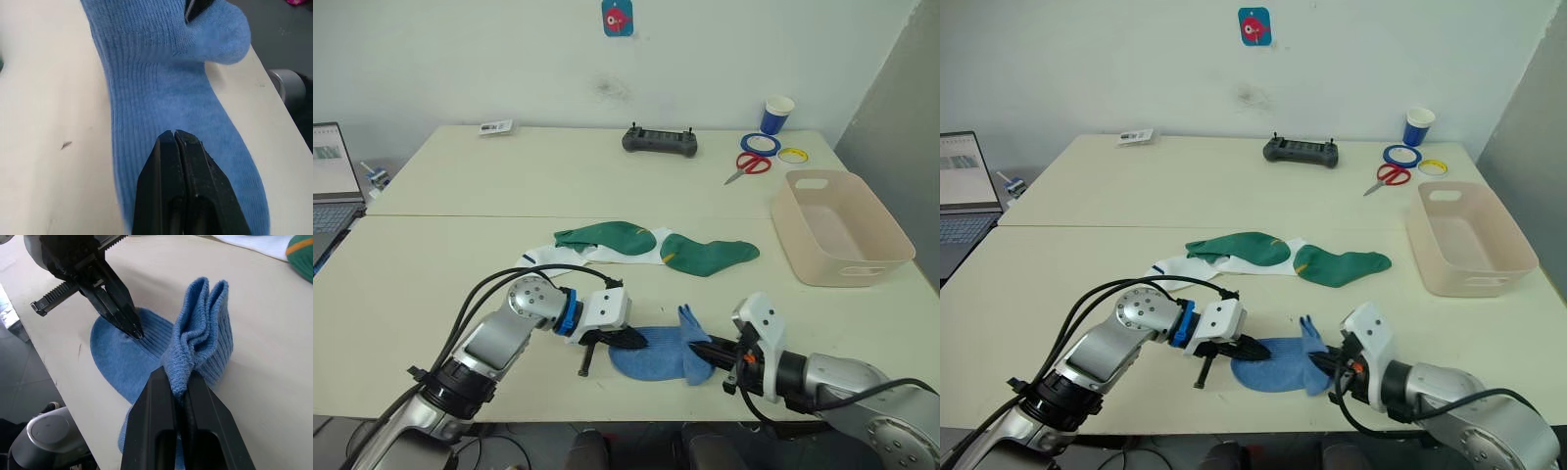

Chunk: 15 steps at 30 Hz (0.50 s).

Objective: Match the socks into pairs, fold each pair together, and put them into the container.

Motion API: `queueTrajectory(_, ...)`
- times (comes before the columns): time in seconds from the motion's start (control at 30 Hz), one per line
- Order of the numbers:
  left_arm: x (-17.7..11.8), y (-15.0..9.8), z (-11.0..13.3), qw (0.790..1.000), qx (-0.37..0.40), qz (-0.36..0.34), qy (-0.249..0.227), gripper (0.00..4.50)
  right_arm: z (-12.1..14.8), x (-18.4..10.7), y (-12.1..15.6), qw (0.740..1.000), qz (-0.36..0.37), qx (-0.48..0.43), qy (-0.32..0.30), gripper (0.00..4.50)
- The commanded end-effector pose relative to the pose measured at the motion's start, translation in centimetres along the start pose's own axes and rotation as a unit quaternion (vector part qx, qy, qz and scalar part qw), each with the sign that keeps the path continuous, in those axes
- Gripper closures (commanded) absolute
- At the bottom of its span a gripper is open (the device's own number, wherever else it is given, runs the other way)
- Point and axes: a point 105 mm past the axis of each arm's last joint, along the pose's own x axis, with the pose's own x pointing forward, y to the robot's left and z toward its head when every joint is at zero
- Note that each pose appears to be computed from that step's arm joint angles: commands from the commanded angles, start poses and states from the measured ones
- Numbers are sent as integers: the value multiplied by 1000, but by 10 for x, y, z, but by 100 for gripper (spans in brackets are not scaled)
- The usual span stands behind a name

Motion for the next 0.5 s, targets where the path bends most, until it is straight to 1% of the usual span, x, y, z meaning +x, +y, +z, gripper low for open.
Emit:
queueTrajectory(0.03,8,-4,-3,1000,27,-3,4,450,4,11,4,1000,26,7,4,443)
queueTrajectory(0.17,14,-4,-3,999,32,3,-2,450,8,23,5,999,43,12,13,443)
queueTrajectory(0.27,12,-1,-4,999,30,13,-3,450,10,36,6,998,56,25,23,443)
queueTrajectory(0.4,-2,9,-6,999,19,43,2,450,8,46,11,996,76,38,35,443)
queueTrajectory(0.47,-12,14,-9,998,15,60,11,450,10,51,9,996,69,44,30,443)
queueTrajectory(0.5,-17,16,-11,998,12,67,15,450,13,52,9,996,69,41,26,419)
